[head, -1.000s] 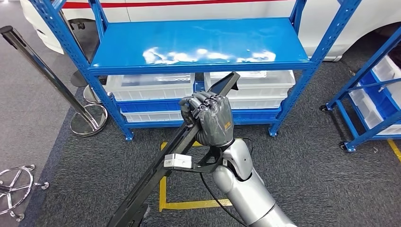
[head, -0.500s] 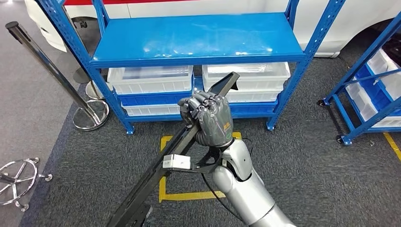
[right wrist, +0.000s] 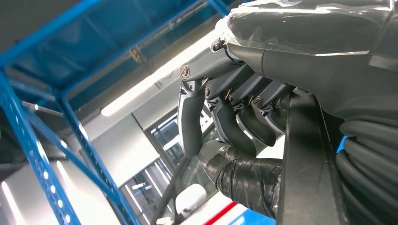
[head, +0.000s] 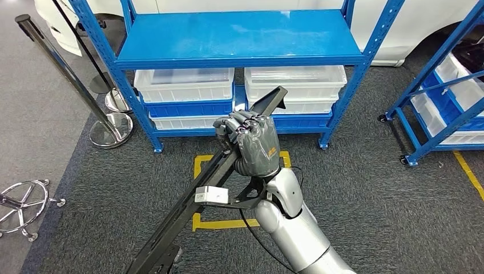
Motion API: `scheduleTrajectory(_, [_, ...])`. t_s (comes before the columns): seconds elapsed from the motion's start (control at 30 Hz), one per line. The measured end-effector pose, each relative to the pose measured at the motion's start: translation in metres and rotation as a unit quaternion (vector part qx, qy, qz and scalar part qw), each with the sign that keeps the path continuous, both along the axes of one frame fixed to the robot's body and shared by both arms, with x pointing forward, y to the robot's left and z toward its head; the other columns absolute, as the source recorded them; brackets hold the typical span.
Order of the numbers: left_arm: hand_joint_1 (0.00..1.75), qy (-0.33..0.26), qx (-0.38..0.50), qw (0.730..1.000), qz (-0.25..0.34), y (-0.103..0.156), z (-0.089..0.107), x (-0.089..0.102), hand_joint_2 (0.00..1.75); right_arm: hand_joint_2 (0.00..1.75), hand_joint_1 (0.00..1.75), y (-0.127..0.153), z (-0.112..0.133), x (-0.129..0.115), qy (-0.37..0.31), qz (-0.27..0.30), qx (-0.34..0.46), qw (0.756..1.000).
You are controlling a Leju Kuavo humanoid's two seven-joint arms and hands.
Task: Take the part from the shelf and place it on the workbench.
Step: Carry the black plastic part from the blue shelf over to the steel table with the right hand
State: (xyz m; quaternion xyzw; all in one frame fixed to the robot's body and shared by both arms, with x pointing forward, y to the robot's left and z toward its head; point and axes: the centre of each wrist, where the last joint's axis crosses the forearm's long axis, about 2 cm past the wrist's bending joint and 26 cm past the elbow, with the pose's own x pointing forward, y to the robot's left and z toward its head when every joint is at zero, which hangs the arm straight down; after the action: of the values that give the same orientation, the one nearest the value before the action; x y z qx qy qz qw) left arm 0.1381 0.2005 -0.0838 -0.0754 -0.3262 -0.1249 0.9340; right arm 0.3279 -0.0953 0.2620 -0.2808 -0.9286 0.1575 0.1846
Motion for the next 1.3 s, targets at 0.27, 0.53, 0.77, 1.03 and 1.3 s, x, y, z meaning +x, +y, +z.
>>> scheduleTrajectory(0.27, [0.0, 0.003, 0.0, 1.0, 0.0, 0.0001, -0.0008, -0.0027, 1.75, 1.75, 1.75, 0.0024, 0.0019, 0.0011, 0.0, 0.001, 0.001, 1.0])
scheduleTrajectory(0.53, [0.0, -0.005, 0.0, 1.0, 0.001, 0.0006, 0.0016, 0.0054, 1.75, 1.75, 1.75, 0.0041, 0.0038, 0.0024, -0.001, 0.002, 0.001, 1.0])
scheduleTrajectory(0.77, [0.0, -0.005, -0.001, 1.0, 0.0, -0.0004, 0.0019, 0.0059, 1.75, 1.75, 1.75, 0.0043, 0.0046, 0.0034, 0.0, 0.001, 0.002, 1.0])
scheduleTrajectory(1.03, [0.0, -0.004, -0.001, 1.0, 0.0, -0.0005, 0.0017, 0.0053, 1.75, 1.75, 1.75, 0.0047, 0.005, 0.0034, 0.0, 0.001, 0.001, 1.0])
scheduleTrajectory(1.3, [0.0, 0.001, -0.001, 1.0, 0.0, -0.0005, 0.0001, 0.0, 1.75, 1.75, 1.75, 0.0056, 0.003, 0.0027, 0.003, 0.001, 0.001, 1.0])
